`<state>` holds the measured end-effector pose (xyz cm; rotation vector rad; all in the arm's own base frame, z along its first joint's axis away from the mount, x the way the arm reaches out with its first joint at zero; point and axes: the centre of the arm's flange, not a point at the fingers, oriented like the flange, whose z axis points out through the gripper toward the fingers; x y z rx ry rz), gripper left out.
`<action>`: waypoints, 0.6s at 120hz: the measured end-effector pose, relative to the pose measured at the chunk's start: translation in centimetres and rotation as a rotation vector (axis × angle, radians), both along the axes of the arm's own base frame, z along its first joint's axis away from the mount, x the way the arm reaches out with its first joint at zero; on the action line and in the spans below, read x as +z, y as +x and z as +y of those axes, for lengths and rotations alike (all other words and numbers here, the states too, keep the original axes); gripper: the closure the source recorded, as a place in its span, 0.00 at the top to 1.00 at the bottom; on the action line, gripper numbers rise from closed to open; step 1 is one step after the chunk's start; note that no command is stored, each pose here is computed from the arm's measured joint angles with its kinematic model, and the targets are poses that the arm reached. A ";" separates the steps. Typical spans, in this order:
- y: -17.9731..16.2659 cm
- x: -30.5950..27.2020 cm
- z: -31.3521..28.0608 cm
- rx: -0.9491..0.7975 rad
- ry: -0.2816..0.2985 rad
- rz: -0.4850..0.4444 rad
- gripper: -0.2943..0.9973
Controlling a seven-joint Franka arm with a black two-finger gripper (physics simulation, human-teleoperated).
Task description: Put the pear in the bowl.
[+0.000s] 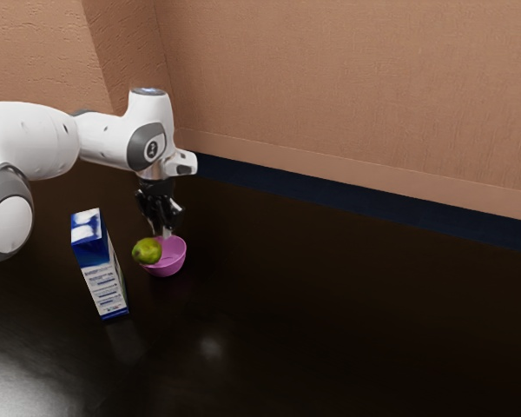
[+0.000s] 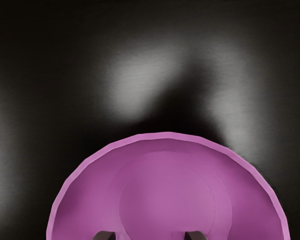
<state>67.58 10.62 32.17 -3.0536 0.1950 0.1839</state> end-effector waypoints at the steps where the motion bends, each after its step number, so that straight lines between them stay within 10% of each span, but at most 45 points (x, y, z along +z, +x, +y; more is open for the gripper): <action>1: 0.0 0.0 0.0 -0.002 -0.002 0.000 0.35; 29: 0.1 0.1 -0.7 -0.056 -0.027 -0.002 0.63; 72: -2.6 11.0 -5.2 -0.166 -0.054 -0.101 0.75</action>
